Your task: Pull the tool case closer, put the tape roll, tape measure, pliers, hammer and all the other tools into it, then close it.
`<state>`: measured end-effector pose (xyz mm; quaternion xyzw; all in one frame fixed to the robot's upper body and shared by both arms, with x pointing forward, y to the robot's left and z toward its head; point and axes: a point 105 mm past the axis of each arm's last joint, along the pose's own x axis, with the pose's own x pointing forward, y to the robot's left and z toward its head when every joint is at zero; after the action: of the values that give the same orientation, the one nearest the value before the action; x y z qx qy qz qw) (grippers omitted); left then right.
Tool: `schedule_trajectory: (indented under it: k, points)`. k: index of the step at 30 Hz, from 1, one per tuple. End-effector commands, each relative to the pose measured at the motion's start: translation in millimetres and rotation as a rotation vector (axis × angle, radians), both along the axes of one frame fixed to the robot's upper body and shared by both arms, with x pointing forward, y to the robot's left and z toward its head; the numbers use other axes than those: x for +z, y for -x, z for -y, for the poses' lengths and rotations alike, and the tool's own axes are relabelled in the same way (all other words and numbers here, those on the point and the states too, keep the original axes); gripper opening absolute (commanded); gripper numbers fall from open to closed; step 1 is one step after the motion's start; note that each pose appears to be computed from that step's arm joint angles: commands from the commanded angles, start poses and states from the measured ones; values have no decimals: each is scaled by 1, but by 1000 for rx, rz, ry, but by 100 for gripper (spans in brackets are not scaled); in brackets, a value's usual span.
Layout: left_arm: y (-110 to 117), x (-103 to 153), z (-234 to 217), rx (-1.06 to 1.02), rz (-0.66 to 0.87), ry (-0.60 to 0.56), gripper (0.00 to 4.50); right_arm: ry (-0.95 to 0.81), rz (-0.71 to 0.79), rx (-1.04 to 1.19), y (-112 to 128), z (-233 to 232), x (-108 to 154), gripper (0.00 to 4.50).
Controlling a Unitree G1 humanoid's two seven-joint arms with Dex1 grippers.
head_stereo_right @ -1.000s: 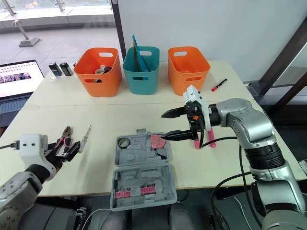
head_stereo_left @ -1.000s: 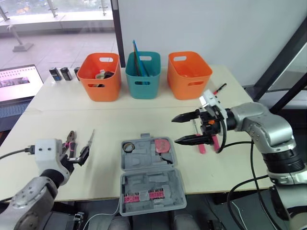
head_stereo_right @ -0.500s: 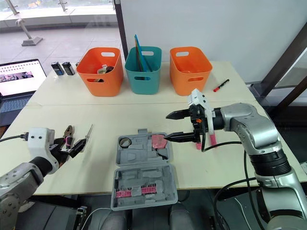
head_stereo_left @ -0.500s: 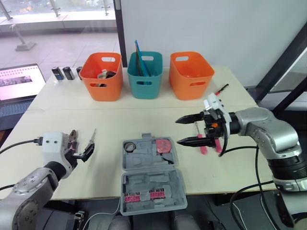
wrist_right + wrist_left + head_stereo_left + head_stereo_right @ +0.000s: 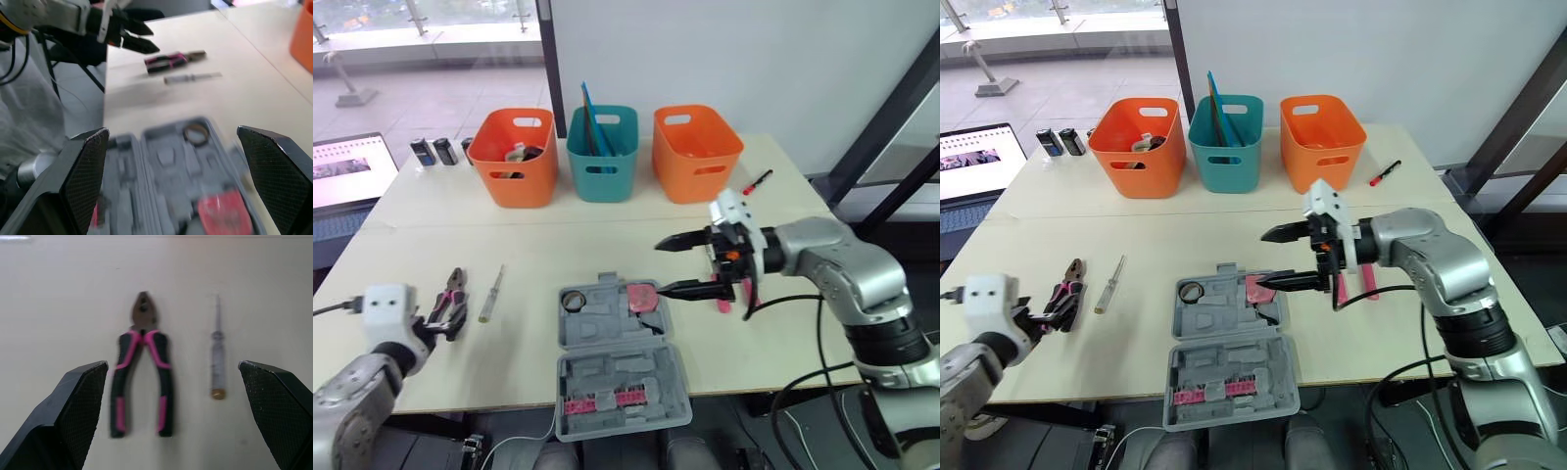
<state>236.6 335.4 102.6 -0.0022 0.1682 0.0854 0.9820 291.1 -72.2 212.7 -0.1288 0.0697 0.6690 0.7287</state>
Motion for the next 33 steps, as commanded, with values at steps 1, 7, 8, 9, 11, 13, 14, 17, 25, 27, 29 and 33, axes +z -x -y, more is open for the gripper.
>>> schedule_trajectory:
  k: [1,7,8,9,11,13,14,17,25,27,29,33]
  points:
    - [6,14,-18,19,62,-12,450,24,48,1,0,-12,5,443]
    - [-8,17,-27,-42,118,30,450,76,96,-57,-13,-19,3,443]
    - [-15,12,-28,-53,97,28,450,84,98,-59,-13,-18,4,443]
    - [-21,8,-29,-62,80,21,450,90,100,-61,-14,-18,5,443]
    - [-34,4,-31,-73,64,27,450,99,103,-65,-14,-17,7,443]
    - [-47,-1,-31,-74,44,36,450,100,97,-58,-11,-17,9,443]
    - [-52,-4,-31,-74,29,33,450,100,96,-54,-9,-18,9,443]
    - [-66,-13,-27,-92,0,34,450,99,90,-53,-8,-18,11,443]
    - [-91,-30,-17,-94,-41,20,450,103,94,-77,-10,-16,10,443]
    - [-92,-34,-17,-87,-52,25,450,105,94,-80,-10,-16,10,443]
    - [-92,-39,-15,-89,-70,30,450,104,93,-88,-10,-15,9,443]
    - [-92,-46,-9,-97,-94,41,450,104,96,-102,-12,-15,9,443]
